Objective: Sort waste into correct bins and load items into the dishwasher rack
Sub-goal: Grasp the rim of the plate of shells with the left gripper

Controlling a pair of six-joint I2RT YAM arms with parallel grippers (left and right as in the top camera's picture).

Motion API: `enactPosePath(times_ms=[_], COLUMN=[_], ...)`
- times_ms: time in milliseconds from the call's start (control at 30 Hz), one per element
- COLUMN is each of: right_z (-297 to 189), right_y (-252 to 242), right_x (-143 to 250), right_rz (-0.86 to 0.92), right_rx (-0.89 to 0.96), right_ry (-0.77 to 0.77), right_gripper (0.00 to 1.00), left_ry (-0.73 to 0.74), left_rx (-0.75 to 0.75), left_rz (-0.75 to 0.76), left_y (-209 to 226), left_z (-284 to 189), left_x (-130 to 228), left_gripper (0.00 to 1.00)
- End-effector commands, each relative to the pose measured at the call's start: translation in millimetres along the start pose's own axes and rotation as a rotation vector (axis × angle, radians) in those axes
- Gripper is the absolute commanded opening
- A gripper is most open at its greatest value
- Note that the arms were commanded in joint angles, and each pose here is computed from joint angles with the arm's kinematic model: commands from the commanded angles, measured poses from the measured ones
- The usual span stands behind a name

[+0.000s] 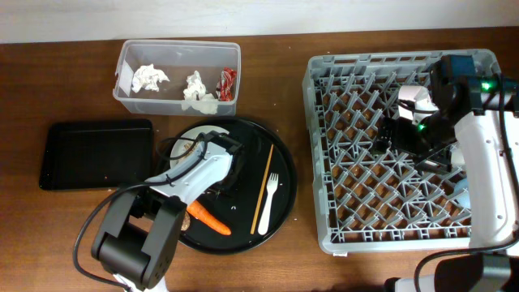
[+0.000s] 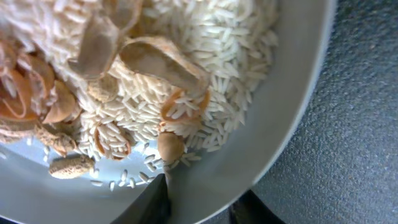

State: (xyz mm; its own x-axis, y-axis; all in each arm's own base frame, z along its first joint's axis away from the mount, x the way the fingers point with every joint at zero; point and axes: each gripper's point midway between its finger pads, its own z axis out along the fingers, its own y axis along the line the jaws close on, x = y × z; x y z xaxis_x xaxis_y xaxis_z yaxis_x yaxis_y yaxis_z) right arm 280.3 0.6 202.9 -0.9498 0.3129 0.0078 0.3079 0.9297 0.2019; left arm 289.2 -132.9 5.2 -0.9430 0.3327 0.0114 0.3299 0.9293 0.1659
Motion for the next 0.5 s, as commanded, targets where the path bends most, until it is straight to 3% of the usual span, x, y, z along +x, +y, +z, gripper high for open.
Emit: enactPosePath(times_ms=[0, 100, 200, 300, 467], right_z=[-2, -2, -2, -2, -2], right_y=[0, 0, 0, 0, 0], right_x=[2, 2, 3, 3, 3], right_rz=[-0.007, -0.007, -0.007, -0.007, -0.007], right_rx=[-0.011, -0.011, -0.01, -0.01, -0.01], right_ry=[-0.003, -0.003, 0.0, 0.0, 0.001], right_gripper=[1.0, 1.0, 1.0, 1.0, 1.0], left_ry=[0.01, -0.022, -0.078, -0.091, -0.079], left_rx=[0.013, 0.019, -0.005, -0.014, -0.037], left_rz=[0.003, -0.002, -0.012, -0.014, -0.016], left_y=[-5, -6, -2, 0, 4], left_z=[5, 0, -13, -16, -14], left_x=[2, -8, -27, -32, -28], left_gripper=[0.22, 0.11, 0.09, 0.01, 0.01])
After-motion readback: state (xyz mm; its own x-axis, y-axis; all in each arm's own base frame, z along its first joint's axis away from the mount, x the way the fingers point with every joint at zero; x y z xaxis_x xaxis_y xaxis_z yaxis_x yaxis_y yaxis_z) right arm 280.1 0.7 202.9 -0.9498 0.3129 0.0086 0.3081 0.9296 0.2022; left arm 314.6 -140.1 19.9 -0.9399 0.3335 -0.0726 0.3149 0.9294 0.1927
